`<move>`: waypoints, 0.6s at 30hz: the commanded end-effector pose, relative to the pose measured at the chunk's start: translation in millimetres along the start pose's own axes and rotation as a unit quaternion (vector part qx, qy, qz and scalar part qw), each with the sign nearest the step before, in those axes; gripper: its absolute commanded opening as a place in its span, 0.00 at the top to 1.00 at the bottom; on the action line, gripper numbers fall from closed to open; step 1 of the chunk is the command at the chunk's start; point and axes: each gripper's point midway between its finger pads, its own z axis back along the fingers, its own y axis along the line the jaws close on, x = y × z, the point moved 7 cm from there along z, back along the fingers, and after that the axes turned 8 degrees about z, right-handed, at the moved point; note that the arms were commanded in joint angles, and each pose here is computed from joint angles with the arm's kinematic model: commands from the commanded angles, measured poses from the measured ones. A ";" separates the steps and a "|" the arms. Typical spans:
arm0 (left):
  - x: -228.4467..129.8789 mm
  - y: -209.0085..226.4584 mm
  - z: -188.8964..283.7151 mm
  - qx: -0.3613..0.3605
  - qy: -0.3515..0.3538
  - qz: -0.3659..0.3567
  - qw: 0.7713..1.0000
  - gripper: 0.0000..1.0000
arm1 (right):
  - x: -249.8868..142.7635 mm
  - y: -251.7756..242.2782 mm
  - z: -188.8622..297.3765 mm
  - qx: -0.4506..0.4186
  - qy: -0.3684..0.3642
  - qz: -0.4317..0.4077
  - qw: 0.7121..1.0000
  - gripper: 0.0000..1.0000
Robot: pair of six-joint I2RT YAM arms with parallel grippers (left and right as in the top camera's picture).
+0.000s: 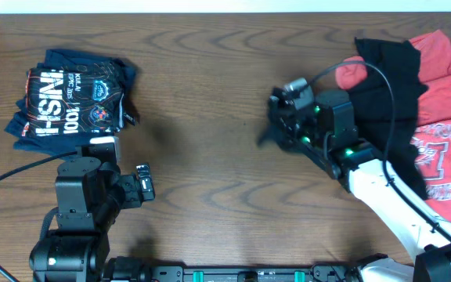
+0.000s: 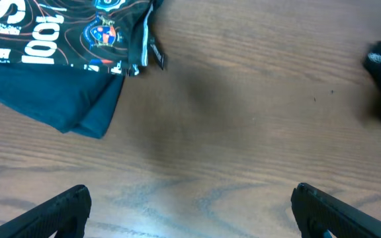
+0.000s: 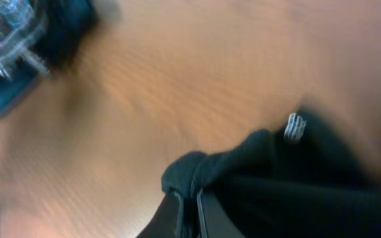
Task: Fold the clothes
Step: 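Pull the black shirt leftward with the right gripper toward table center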
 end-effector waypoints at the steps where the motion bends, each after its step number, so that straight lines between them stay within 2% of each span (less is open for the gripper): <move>1: 4.4 -1.2 4.0 -0.004 -0.008 0.006 1.000 0.02 | 25.7 20.8 -1.9 0.023 -0.059 0.030 0.998 0.94; 3: 4.2 -1.2 4.0 -0.004 -0.008 0.006 1.000 0.02 | 27.9 27.8 -3.0 0.031 -0.065 0.036 0.997 0.92; 4: 4.3 -1.2 4.0 -0.004 -0.008 0.006 1.000 0.02 | 24.4 29.4 -3.8 0.033 -0.055 0.034 0.997 0.79; 5: 4.4 -1.3 4.0 -0.004 -0.008 0.006 1.000 0.02 | 20.2 27.8 -4.2 0.027 -0.043 0.030 0.998 0.60; 6: 4.4 -1.3 4.0 -0.004 -0.008 0.006 1.000 0.02 | 15.2 22.5 -4.5 0.005 -0.029 0.025 0.999 0.50; 7: 4.3 -1.4 4.0 -0.005 -0.008 0.006 1.000 0.02 | 9.5 12.6 -3.5 -0.035 -0.012 0.017 0.999 0.40; 9: 4.7 -2.6 4.0 -0.010 -0.008 0.006 1.000 0.02 | 1.6 -8.7 3.0 -0.121 0.011 -0.005 0.993 0.30; 13: 7.7 -11.0 3.5 -0.047 -0.010 0.005 0.999 0.02 | -3.2 -54.9 39.3 -0.295 0.023 -0.055 0.954 0.25; 18: 11.8 -25.8 -9.2 -0.107 0.018 0.005 0.994 0.02 | -14.9 -89.2 88.8 -0.385 0.053 -0.091 0.917 0.24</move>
